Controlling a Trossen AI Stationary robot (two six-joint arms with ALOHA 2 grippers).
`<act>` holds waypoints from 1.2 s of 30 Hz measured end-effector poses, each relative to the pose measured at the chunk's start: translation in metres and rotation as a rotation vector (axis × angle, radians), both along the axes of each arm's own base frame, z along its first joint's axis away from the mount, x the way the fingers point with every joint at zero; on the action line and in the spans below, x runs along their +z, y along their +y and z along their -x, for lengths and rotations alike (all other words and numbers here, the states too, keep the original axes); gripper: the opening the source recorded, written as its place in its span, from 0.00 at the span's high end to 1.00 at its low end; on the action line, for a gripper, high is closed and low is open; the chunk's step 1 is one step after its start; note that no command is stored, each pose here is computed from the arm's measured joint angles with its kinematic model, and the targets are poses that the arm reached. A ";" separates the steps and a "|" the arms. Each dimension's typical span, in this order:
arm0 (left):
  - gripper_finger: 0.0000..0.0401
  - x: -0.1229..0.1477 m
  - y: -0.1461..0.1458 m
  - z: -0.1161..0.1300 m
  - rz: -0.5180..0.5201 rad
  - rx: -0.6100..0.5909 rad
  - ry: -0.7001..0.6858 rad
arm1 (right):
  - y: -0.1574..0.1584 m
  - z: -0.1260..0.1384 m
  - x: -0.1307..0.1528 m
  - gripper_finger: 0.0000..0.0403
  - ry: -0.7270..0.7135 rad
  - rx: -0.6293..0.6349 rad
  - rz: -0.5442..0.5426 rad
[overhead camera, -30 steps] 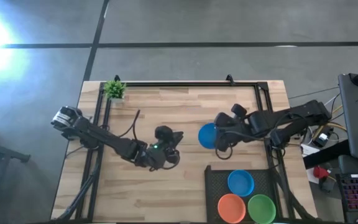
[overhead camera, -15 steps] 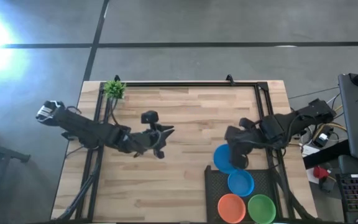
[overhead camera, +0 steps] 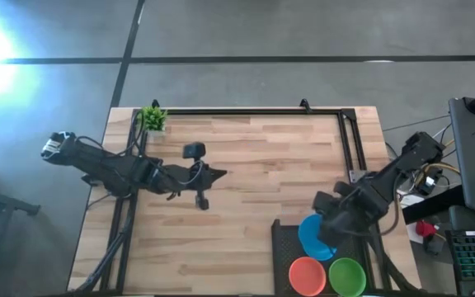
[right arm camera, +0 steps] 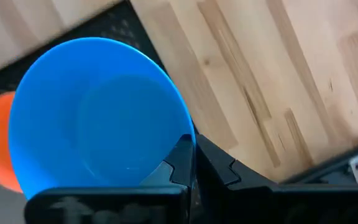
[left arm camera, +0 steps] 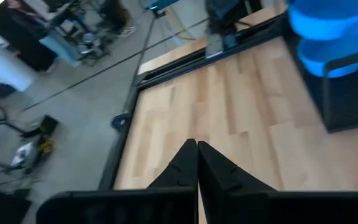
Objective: Pick & Place Mini bowls
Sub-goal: Stack the blue bowl on the blue bowl on the shelf
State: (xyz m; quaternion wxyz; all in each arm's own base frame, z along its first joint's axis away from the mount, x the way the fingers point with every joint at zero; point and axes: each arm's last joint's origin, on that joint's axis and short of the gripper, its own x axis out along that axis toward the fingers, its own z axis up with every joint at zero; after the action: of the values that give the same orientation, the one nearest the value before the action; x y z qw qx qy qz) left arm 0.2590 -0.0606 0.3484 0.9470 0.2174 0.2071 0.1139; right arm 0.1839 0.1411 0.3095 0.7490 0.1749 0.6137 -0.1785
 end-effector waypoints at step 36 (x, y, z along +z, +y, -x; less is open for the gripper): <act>1.00 0.001 -0.001 0.000 0.027 -0.027 -0.009 | 0.015 0.013 -0.067 0.90 0.079 -0.025 -0.048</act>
State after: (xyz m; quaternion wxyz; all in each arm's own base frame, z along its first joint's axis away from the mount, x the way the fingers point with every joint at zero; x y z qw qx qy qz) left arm 0.2595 -0.0612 0.3492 0.9523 0.2067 0.2012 0.0991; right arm 0.1708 0.1562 0.2426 0.7174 0.1933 0.6446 -0.1799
